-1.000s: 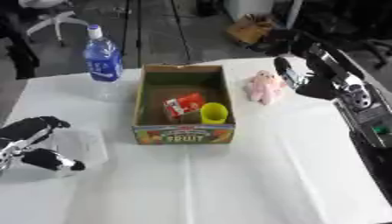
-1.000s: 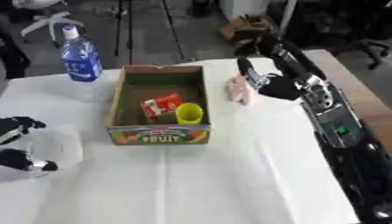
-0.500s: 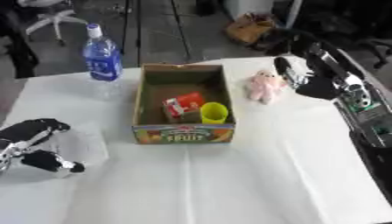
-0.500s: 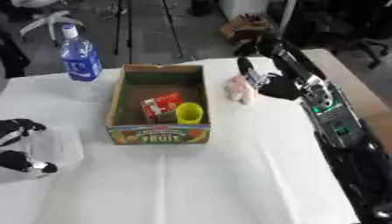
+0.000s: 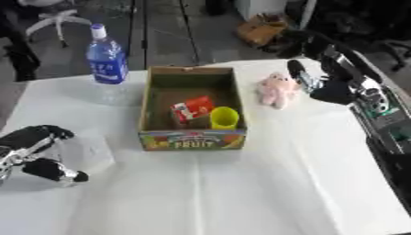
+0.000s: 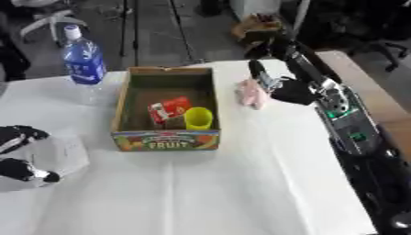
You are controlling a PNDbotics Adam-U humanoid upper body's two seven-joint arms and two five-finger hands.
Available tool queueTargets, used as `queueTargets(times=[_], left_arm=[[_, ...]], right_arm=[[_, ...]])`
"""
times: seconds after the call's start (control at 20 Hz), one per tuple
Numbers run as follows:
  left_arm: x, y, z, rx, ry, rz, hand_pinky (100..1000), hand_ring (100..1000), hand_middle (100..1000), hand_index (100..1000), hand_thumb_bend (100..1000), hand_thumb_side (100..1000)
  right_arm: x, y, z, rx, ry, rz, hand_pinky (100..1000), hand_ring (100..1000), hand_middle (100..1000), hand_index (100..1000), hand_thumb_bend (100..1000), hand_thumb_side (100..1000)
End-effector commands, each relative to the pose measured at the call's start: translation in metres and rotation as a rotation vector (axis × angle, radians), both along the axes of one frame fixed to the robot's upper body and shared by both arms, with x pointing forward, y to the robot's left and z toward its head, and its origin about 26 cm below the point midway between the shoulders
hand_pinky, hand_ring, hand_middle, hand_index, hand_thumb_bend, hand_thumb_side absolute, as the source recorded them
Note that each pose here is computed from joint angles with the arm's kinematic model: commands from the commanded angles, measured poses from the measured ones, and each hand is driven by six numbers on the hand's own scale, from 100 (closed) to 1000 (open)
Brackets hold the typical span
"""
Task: Pick up objects on the table and place them in the box.
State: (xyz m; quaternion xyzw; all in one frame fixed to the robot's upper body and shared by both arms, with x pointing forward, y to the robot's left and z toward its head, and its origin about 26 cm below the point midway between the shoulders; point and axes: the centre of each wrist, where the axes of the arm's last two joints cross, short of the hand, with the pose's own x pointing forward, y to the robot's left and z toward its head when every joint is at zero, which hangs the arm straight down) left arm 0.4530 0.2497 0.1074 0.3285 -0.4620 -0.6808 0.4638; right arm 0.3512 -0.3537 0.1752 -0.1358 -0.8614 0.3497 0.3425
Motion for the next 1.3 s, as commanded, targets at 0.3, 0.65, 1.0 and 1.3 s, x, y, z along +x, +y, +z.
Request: queueTargets(times=[0.3,0.65,1.0,1.3], left_arm=[[0.004,0.000,0.008,0.024,-0.001,0.001,681,725,760,920,980,613],[0.003,0.000,0.009,0.031,-0.026,0.014,635,629,662,889,849,541],[0.002,-0.004,0.018,0.022,-0.150,0.013,608,588,615,866,759,537],[0.001,-0.003,0.026,-0.015,-0.155,0.026,609,583,609,866,753,546]], right_arm=[[0.000,-0.001,0.012,-0.016,-0.033,0.005,761,733,826,925,176,477],[0.000,0.000,0.011,-0.016,-0.032,0.006,761,732,826,925,174,479],[0.000,0.000,0.012,-0.015,-0.033,0.006,761,732,826,925,175,477],[0.000,-0.001,0.012,-0.014,-0.033,0.006,761,731,826,924,176,476]])
